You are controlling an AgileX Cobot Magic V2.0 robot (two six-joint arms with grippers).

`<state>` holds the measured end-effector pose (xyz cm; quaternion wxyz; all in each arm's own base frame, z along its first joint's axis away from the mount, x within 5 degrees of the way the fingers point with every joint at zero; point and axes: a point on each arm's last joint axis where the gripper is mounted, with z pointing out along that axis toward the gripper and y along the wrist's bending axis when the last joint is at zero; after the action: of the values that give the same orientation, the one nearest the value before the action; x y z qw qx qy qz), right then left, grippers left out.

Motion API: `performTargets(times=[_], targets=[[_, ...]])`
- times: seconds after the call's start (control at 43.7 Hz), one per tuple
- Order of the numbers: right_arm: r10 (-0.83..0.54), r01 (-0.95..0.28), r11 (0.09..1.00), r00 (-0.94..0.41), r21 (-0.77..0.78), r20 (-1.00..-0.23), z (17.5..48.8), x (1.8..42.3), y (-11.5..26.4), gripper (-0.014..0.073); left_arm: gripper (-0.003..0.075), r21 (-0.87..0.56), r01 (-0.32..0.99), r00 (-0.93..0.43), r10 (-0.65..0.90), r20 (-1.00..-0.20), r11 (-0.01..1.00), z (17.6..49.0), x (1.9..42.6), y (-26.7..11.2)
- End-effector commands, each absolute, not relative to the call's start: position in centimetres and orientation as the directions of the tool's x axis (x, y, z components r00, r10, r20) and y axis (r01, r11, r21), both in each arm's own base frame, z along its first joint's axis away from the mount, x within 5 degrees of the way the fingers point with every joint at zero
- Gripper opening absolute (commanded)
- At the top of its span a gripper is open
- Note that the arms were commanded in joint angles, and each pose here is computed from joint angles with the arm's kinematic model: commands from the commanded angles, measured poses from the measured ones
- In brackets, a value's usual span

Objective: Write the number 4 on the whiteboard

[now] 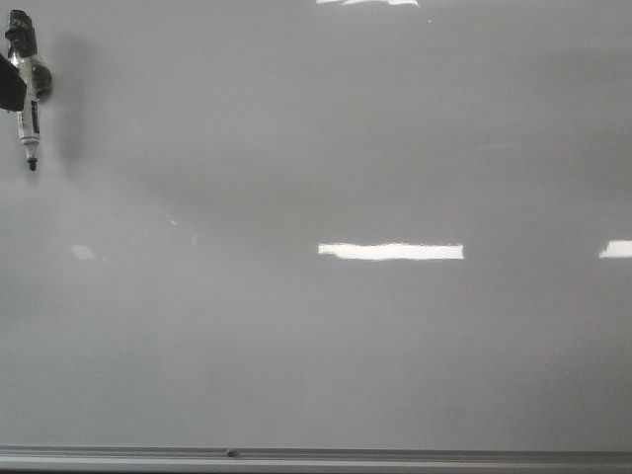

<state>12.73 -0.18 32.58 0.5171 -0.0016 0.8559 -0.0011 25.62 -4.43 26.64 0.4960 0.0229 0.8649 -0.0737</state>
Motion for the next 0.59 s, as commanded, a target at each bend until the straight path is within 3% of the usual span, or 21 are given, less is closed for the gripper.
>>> performTargets(times=[0.0,0.183,0.572], targets=[[-0.002,0.006,1.000,-0.388,-0.004,-0.921,33.9,13.1,-0.3,0.0610,0.0533,-0.124,0.111,-0.387,-0.072,-0.919,0.986,27.8,27.1,-4.5],[-0.002,0.006,1.000,-0.388,-0.004,-0.922,33.9,13.1,-0.3,0.0610,0.0518,-0.124,0.106,-0.374,-0.076,-0.924,0.987,26.2,28.7,-4.8],[-0.002,0.006,1.000,-0.388,-0.004,-0.922,33.9,13.1,-0.3,0.0610,0.0377,-0.122,0.102,-0.393,-0.072,-0.917,0.987,24.9,31.1,-5.2]])
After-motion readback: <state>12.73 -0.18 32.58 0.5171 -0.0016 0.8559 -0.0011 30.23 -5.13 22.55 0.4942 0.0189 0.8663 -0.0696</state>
